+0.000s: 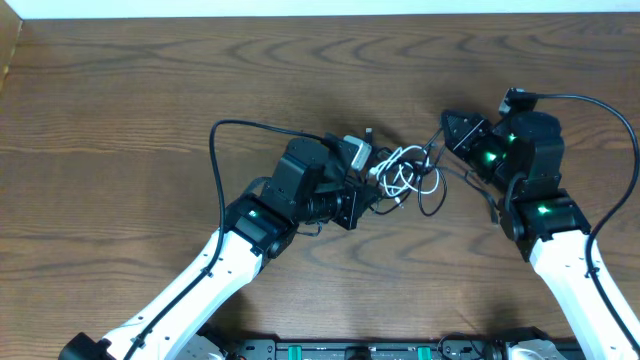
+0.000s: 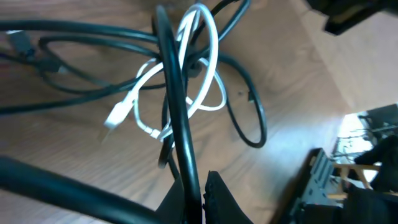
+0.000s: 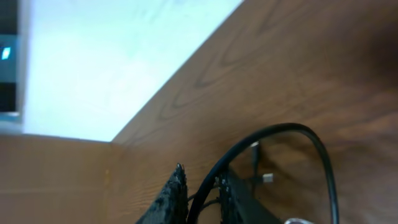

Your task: Untangle cables

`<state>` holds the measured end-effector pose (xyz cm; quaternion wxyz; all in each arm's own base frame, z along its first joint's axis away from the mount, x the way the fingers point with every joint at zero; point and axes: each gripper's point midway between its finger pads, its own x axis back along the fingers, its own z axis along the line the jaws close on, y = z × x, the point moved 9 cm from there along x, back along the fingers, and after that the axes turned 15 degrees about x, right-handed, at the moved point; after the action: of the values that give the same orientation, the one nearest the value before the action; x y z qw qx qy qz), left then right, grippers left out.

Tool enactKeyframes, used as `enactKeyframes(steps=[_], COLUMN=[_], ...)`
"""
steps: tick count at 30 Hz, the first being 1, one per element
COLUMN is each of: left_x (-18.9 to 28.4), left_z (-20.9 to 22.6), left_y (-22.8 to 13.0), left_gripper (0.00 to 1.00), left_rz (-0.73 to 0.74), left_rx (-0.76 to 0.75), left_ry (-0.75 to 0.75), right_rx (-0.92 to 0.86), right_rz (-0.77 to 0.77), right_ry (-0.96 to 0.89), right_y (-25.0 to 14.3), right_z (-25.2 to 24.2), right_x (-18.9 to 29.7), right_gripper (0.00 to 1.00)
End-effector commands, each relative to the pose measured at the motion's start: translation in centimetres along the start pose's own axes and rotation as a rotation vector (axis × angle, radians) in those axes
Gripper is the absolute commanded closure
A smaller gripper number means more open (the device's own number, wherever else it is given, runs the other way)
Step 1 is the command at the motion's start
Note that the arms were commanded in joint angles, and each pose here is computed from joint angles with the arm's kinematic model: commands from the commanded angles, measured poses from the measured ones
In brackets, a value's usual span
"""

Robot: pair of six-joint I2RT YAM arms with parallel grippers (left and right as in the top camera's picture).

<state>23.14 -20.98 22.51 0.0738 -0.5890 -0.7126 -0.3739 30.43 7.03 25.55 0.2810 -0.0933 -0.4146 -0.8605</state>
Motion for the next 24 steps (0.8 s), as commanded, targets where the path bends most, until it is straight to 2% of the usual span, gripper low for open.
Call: enactKeyframes(steps=[1, 5, 9, 15, 24], left_x=[-0.5, -1.7, -2.4, -3.1, -2.5], left_z=[0.5, 1.5, 2.0, 3.0, 5.3], left_y=[0.2, 0.0, -0.1, -0.2, -0.4], left_gripper=[0.92, 0.92, 0.92, 0.92, 0.92], left_rz=[-0.009, 0.023, 0.036, 0.044, -0.018], left_rx=[-0.008, 0.012, 0.021, 0.035, 0.061], left_ry=[0.046, 0.069, 0.079, 0.126, 0.367], right_rx=[0.009, -0.034, -0.005, 0.200, 0.168], right_rz=[-0.021, 0.038, 0.054, 0.000, -0.133], right_ry=[0.130, 0.287, 0.353, 0.354, 0.272], right_y=[1.4, 1.7, 2.0, 3.1, 7.1], right_z=[1.5, 2.6, 2.8, 1.4, -3.6], right_x=[1.3, 1.9, 2.3, 3.0, 7.2], right_gripper=[0.87, 0.88, 0.89, 0.92, 0.91])
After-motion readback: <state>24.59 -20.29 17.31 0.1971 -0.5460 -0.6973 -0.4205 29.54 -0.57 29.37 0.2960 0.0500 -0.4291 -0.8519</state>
